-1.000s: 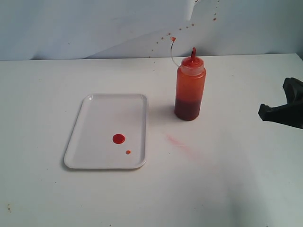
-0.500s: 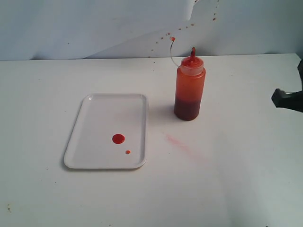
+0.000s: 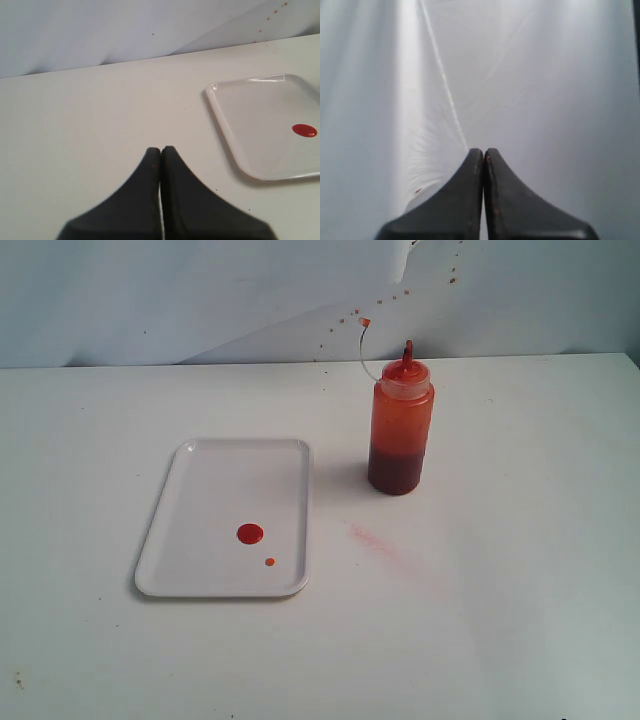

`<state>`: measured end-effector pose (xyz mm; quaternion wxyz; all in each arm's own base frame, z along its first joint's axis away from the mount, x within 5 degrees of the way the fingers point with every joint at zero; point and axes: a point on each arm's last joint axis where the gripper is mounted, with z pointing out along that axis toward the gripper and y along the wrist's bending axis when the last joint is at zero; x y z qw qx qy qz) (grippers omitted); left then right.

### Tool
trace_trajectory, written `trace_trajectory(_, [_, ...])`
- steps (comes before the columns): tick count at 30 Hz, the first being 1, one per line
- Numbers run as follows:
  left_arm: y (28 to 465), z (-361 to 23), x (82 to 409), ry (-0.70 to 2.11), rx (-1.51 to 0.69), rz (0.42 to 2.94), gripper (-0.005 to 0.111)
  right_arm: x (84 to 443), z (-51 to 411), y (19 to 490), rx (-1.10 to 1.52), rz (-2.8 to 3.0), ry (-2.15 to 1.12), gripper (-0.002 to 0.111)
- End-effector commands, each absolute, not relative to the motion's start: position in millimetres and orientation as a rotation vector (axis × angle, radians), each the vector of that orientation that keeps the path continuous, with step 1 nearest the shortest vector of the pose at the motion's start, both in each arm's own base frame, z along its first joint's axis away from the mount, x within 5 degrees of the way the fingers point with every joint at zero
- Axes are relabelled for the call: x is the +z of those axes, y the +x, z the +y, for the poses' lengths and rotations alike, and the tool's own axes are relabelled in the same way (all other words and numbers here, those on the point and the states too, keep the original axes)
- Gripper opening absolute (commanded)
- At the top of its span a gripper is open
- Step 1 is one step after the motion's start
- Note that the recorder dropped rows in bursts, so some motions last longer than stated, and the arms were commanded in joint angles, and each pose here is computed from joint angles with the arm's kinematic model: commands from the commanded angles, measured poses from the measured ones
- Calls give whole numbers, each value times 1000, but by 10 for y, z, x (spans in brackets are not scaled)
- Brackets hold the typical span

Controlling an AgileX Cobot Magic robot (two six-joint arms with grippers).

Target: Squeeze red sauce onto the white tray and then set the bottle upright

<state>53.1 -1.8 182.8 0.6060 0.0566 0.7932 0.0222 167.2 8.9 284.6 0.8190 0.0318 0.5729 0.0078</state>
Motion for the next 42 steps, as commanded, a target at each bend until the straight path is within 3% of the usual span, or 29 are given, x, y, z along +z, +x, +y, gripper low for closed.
trace_trajectory(1, [534, -18, 1819, 131, 53, 1826, 0, 2913, -134, 1588, -98, 1164, 145, 0])
trace_trajectory(8, [534, -18, 1819, 131, 53, 1826, 0, 3021, -430, 1401, -254, 1070, 290, 0])
trace_trajectory(15, [534, -18, 1819, 131, 53, 1826, 0, 3028, -440, 1354, -235, 1077, 329, 0])
trace_trajectory(26, [534, -18, 1819, 131, 53, 1826, 0, 3424, -232, 592, -65, 712, 257, 0])
trace_trajectory(42, [534, -18, 1819, 131, 53, 1826, 0, 3510, -221, -285, -16, 285, 257, 0])
